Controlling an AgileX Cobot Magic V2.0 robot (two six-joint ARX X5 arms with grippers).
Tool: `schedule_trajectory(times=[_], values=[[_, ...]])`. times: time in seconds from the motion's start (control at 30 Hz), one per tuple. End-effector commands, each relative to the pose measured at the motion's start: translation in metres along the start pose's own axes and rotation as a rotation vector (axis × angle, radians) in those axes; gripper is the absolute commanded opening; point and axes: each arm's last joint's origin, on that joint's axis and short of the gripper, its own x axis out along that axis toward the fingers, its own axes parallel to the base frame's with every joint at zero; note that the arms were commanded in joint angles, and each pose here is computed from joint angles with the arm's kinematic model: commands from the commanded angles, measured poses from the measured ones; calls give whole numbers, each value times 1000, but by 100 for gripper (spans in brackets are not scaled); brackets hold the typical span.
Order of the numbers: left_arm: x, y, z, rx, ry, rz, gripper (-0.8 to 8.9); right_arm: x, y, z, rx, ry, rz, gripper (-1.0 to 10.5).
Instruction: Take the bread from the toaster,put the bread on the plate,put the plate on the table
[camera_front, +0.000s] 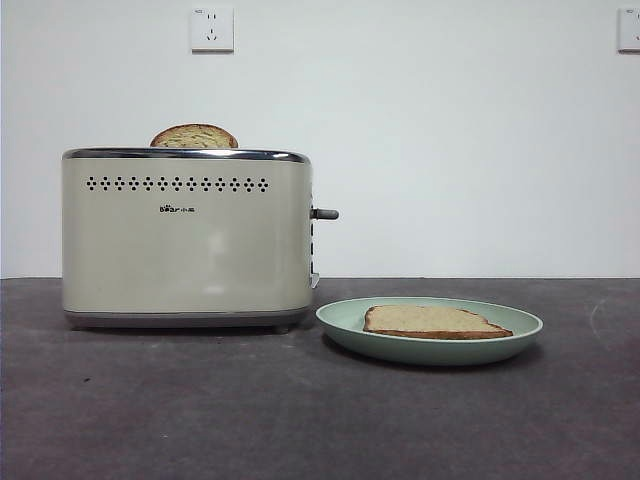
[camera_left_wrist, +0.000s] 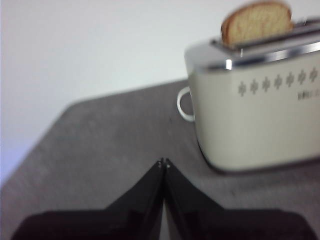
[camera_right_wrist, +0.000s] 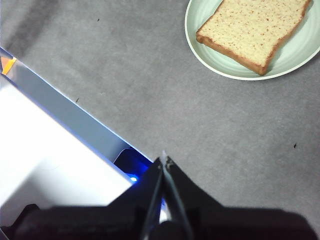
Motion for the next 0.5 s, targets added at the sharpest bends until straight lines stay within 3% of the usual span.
schedule_trajectory(times=[0.03,0.17,0.5], values=[[2,-3,-16,-54,14,-6,-3,0,0,0,4,-2,0,1],[2,-6,-34,-108,47,-11,-3,1,0,0,4,-2,0,1],[-1,-7,-37,-165,67,-15,-3,0,0,0,3,-3,2,2]])
